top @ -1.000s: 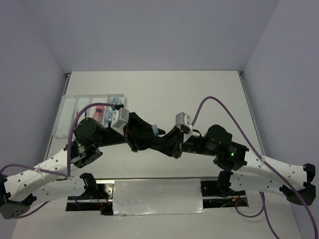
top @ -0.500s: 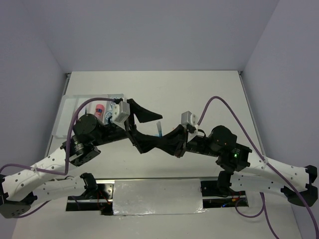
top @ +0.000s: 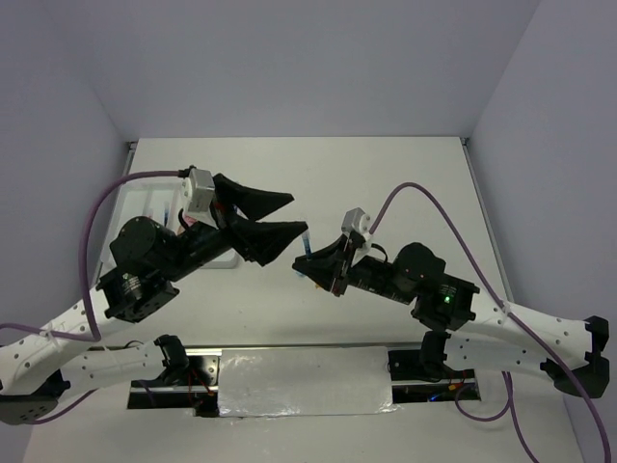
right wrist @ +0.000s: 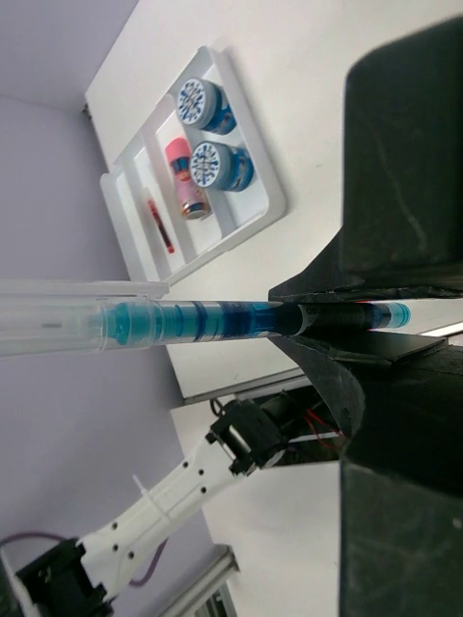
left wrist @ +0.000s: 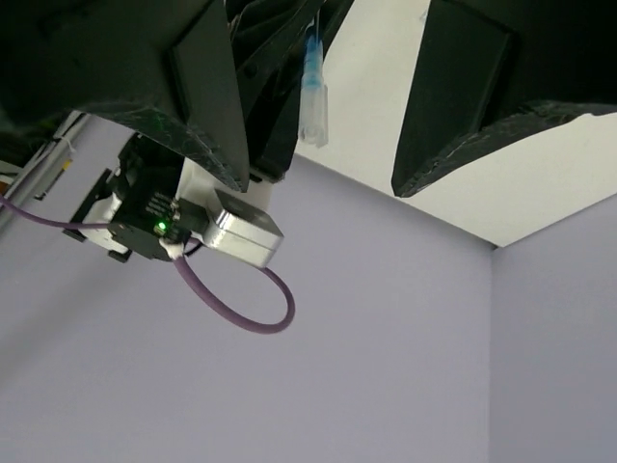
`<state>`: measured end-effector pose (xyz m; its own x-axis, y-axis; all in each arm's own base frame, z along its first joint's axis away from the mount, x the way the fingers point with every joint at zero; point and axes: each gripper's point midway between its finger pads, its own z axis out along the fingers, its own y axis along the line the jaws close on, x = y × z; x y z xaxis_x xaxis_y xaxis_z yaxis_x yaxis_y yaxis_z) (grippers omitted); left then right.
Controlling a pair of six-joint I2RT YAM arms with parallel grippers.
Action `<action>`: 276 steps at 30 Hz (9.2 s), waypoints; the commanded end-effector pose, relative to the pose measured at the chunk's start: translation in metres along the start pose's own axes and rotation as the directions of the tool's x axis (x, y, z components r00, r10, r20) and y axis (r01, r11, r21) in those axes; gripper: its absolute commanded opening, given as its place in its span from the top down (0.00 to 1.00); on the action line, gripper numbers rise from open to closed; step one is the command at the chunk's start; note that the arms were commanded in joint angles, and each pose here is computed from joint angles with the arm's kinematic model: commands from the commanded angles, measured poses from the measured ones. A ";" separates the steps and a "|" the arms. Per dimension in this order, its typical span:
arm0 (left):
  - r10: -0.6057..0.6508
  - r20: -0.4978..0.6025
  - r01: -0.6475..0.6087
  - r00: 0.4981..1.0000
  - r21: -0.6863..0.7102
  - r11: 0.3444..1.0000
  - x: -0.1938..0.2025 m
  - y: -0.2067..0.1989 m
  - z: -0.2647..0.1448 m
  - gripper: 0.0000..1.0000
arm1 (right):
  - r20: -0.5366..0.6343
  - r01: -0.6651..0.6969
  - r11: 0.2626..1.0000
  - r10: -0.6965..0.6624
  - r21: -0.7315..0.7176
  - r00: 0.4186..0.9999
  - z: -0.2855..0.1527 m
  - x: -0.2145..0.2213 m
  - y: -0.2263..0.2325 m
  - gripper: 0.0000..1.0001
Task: Sort the stationery into containers
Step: Close the pen cap on the pen, then place the pen in the storage box, then pick up the pen from the center of the board.
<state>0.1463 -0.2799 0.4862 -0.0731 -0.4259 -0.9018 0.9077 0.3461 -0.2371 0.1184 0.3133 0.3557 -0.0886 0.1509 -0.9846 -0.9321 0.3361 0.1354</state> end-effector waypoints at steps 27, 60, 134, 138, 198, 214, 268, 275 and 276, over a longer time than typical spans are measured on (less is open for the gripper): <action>-0.081 -0.120 0.054 0.990 -0.214 0.975 0.031 0.038 0.016 0.71 | 0.023 -0.013 0.981 0.009 0.196 1.000 0.011 -0.022 -0.032 1.00; -0.362 -0.496 0.287 0.789 -0.224 0.932 0.259 0.014 -0.040 1.00 | 0.408 -0.030 0.962 -0.088 0.273 0.909 0.002 -0.256 -0.042 1.00; -0.179 0.022 0.174 0.984 -0.383 0.907 0.042 0.050 -0.004 0.71 | -0.119 -0.093 0.991 0.104 0.095 0.987 0.026 0.008 -0.024 1.00; -0.204 -0.022 0.182 0.979 -0.371 0.911 0.061 0.048 -0.002 0.97 | -0.085 -0.095 0.990 0.104 0.108 0.991 0.028 -0.008 -0.026 1.00; -0.194 -0.285 -0.087 0.939 -0.741 0.666 0.128 0.179 -0.071 1.00 | -0.195 -0.144 0.969 0.184 0.201 0.963 0.030 0.056 -0.055 0.00; -0.195 -0.586 -0.616 0.786 -0.770 -0.168 0.083 0.428 -0.261 1.00 | -0.141 -0.219 0.921 0.275 0.322 0.951 -0.063 0.101 -0.066 0.00; -0.219 -0.284 -0.189 0.933 -0.908 0.374 0.124 0.239 -0.251 0.01 | -0.267 -0.134 0.562 0.573 0.816 0.775 -0.079 0.203 -0.157 0.04; -0.253 -0.325 -0.173 0.911 -0.859 0.481 0.137 0.231 -0.231 0.01 | -0.244 -0.065 0.415 0.647 0.907 0.723 -0.101 0.229 -0.212 0.24; -0.255 -0.326 -0.173 0.910 -0.860 0.480 0.139 0.233 -0.231 0.01 | -0.236 -0.063 0.396 0.659 0.916 0.714 -0.105 0.231 -0.223 0.28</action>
<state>0.2447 -0.0543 0.2061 -0.4672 -0.1847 -0.8646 0.0434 0.9720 -0.2311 0.2427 0.1885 0.0783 -0.7738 0.0675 -0.6299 -0.1027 0.9678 0.2299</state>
